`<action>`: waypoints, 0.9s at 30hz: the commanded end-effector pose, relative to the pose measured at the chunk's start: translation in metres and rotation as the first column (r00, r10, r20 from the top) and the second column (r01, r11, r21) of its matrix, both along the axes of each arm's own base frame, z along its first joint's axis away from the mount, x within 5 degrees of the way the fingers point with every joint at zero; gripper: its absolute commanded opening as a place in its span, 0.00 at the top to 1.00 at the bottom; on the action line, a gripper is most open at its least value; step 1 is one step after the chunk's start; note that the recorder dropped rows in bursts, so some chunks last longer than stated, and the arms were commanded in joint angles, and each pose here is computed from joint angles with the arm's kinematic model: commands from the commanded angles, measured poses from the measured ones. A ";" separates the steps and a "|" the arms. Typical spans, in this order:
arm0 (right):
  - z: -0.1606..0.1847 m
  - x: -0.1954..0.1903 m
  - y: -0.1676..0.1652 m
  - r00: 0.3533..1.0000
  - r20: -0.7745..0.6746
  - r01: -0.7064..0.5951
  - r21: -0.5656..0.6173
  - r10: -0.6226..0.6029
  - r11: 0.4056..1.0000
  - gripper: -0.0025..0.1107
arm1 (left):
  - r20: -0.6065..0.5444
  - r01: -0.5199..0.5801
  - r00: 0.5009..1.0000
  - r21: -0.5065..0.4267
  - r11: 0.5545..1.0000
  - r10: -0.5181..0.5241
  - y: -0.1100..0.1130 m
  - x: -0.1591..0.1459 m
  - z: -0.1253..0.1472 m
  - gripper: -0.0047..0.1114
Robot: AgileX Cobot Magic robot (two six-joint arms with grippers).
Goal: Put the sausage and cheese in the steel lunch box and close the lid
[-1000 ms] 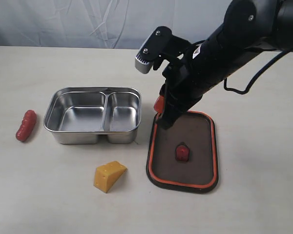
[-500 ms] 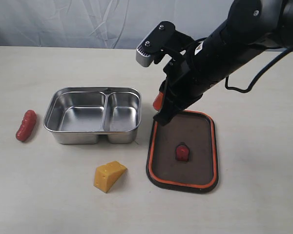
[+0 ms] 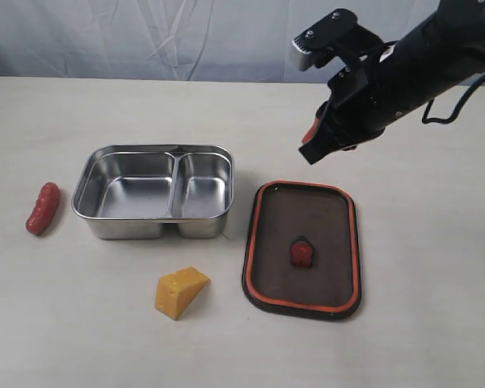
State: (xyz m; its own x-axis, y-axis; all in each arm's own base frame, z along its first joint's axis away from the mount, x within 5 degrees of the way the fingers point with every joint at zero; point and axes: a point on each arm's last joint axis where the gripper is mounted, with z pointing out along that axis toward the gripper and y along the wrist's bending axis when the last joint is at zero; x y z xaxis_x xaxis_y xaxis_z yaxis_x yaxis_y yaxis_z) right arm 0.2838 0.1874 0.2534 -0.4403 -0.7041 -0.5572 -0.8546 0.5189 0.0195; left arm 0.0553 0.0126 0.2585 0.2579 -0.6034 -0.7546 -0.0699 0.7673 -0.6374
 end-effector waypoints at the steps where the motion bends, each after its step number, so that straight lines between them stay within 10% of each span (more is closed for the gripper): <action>1: 0.006 0.006 -0.009 0.999 0.006 0.049 0.031 -0.050 0.998 0.98 | -0.249 0.093 0.967 0.120 0.988 -0.061 -0.001 0.031 0.040 0.96; 9: 0.006 0.007 -0.010 0.998 0.014 0.056 0.034 -0.056 0.998 0.98 | -0.768 0.295 0.640 0.209 0.933 -0.030 0.026 0.150 0.062 0.96; 16: 0.006 0.007 -0.010 0.998 0.011 0.054 0.033 -0.054 0.998 0.98 | -0.960 0.577 0.132 -0.128 0.807 -0.246 0.026 0.224 0.021 0.96; 23: 0.005 0.004 -0.010 0.999 -0.019 0.040 0.023 -0.040 0.999 0.98 | -0.903 0.631 0.015 -0.324 0.705 -0.429 0.015 0.253 -0.025 0.53; 27: 0.005 0.003 -0.010 0.999 -0.029 0.035 0.019 -0.034 0.999 0.98 | -0.875 0.586 -0.060 -0.421 0.692 -0.481 0.011 0.266 -0.059 0.46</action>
